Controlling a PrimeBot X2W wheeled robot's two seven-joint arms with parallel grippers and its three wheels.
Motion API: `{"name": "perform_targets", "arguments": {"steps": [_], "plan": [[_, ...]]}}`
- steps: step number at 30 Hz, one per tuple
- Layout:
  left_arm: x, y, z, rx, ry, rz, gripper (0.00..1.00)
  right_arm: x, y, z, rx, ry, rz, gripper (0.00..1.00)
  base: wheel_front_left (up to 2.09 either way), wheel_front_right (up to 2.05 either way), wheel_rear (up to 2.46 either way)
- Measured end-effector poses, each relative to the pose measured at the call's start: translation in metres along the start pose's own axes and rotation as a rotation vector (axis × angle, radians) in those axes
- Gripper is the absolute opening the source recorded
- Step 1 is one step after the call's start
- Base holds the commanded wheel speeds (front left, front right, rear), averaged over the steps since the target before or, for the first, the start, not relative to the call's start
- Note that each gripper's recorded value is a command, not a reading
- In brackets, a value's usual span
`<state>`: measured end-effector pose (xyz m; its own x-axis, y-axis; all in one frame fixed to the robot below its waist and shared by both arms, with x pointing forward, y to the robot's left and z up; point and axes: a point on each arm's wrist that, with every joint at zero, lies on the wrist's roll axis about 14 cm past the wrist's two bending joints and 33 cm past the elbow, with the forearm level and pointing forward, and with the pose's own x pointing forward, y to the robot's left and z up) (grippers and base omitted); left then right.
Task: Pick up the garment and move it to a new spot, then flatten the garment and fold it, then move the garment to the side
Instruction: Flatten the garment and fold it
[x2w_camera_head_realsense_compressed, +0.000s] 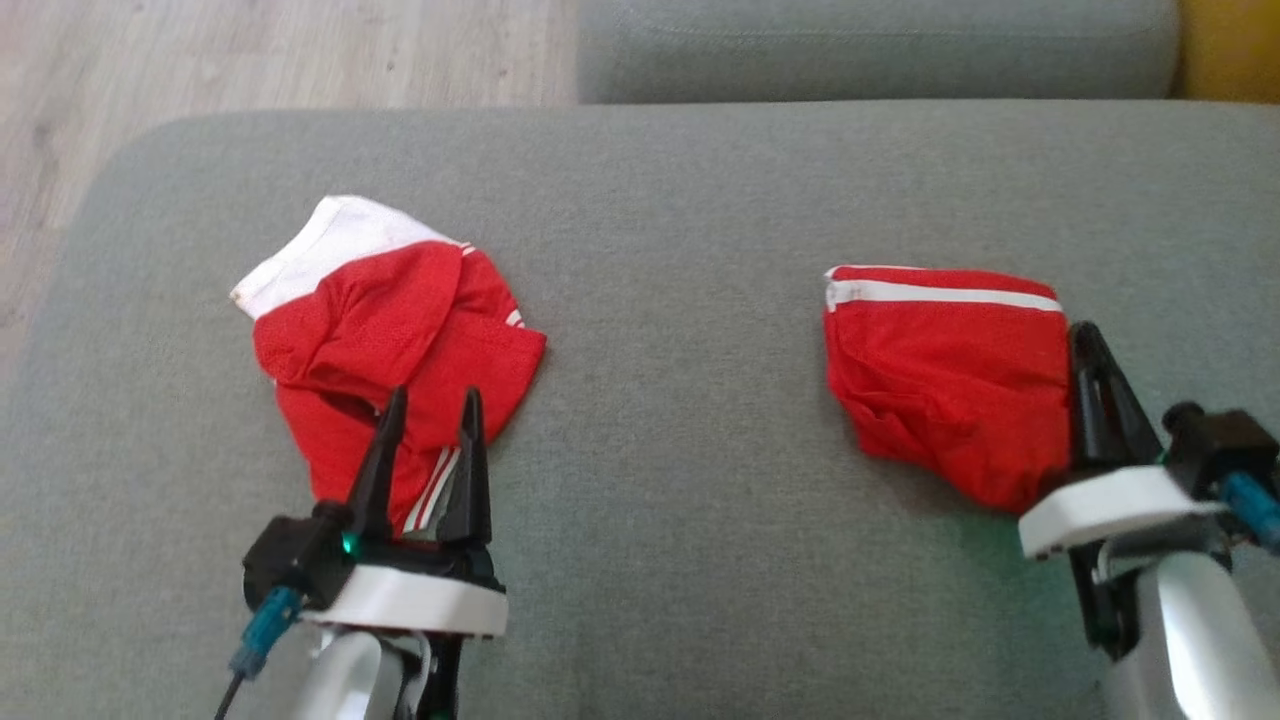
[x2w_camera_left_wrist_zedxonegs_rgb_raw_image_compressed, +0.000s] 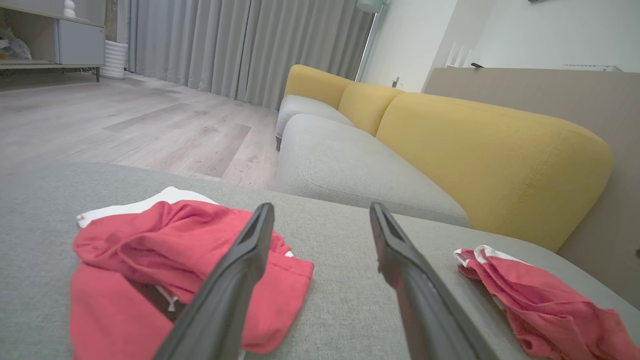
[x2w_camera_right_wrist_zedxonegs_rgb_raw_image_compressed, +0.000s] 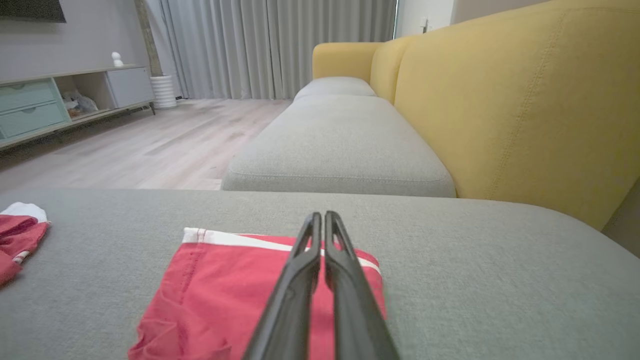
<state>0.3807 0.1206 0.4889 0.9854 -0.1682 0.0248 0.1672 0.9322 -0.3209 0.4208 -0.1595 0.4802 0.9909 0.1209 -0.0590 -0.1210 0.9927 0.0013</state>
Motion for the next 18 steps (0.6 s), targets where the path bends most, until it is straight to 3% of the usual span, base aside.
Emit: {"name": "perform_targets", "arguments": {"steps": [6, 12, 18], "plan": [[0.007, 0.007, 0.005, 0.006, -0.012, 0.011, 1.0, 0.026, 0.01, -0.024, -0.014, 0.1, 0.031, 0.0, 0.0, 0.0, 0.0], [0.004, 0.018, 0.002, 0.007, -0.003, 0.044, 1.0, 0.022, 0.059, -0.07, -0.006, 0.242, 0.174, 0.0, 0.0, 0.0, 0.0], [0.002, 0.018, 0.003, 0.009, -0.004, 0.045, 1.0, 0.009, 0.105, -0.077, 0.028, 0.256, 0.312, 0.0, 0.0, 0.0, 0.0]]}}
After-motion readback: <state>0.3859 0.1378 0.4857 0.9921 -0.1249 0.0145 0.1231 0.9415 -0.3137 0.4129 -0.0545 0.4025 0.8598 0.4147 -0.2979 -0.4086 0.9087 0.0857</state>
